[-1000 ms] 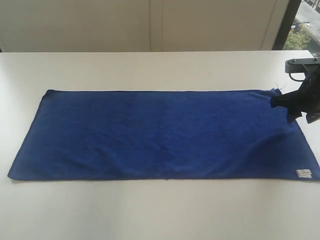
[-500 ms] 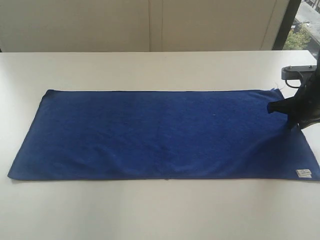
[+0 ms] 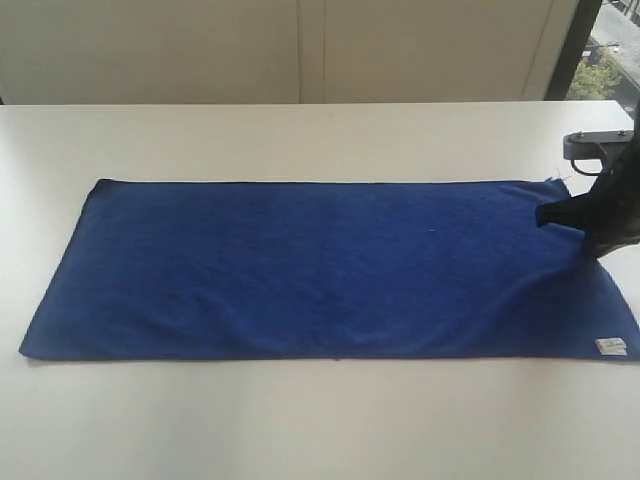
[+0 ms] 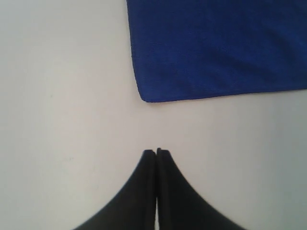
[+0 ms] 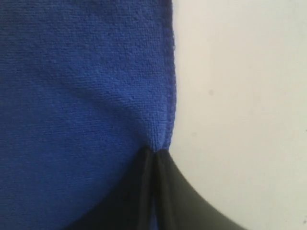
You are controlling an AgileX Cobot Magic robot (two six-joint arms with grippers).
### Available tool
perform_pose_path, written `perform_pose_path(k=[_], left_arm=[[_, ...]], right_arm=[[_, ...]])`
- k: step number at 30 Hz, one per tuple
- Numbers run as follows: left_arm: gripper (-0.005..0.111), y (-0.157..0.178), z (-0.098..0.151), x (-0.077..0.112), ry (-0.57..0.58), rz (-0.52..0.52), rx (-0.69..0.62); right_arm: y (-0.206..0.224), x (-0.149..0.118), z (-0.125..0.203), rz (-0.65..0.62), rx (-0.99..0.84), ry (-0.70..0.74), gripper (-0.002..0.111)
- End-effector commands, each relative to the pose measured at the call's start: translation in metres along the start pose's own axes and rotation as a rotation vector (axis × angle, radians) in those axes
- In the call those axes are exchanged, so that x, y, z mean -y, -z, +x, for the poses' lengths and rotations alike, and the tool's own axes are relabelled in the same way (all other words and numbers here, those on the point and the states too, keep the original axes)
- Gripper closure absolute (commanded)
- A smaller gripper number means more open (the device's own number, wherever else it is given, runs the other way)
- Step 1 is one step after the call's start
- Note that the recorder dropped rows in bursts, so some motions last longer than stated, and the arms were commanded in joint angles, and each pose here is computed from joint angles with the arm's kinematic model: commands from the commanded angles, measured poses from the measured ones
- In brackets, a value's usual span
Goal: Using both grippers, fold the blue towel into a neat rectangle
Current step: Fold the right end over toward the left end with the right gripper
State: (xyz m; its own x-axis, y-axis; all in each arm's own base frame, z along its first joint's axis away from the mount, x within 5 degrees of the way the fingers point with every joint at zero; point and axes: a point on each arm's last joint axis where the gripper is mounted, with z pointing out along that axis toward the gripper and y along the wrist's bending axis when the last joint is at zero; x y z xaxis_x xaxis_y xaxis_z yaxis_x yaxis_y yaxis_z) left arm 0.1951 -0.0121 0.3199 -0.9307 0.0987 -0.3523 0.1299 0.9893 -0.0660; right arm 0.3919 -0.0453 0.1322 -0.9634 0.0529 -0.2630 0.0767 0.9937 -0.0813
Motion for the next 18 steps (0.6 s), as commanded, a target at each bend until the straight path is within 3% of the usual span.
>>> perform_pose_path(k=[1,10,14,18], left_arm=[[0.107,0.001,0.003,0.000,0.004,0.005,-0.006],[0.107,0.001,0.003,0.000,0.004,0.005,-0.006],[0.107,0.001,0.003,0.000,0.004,0.005,-0.006],[0.107,0.001,0.003,0.000,0.004,0.005,-0.006]], right_arm=[[0.023,0.022,-0.011,0.054,0.024,0.006,0.108],[0.053,0.076,-0.017,0.192,0.037,-0.014,0.108],[0.057,0.074,-0.019,0.188,0.064,-0.013,0.108],[0.099,0.034,-0.028,0.152,0.176,0.055,0.108]])
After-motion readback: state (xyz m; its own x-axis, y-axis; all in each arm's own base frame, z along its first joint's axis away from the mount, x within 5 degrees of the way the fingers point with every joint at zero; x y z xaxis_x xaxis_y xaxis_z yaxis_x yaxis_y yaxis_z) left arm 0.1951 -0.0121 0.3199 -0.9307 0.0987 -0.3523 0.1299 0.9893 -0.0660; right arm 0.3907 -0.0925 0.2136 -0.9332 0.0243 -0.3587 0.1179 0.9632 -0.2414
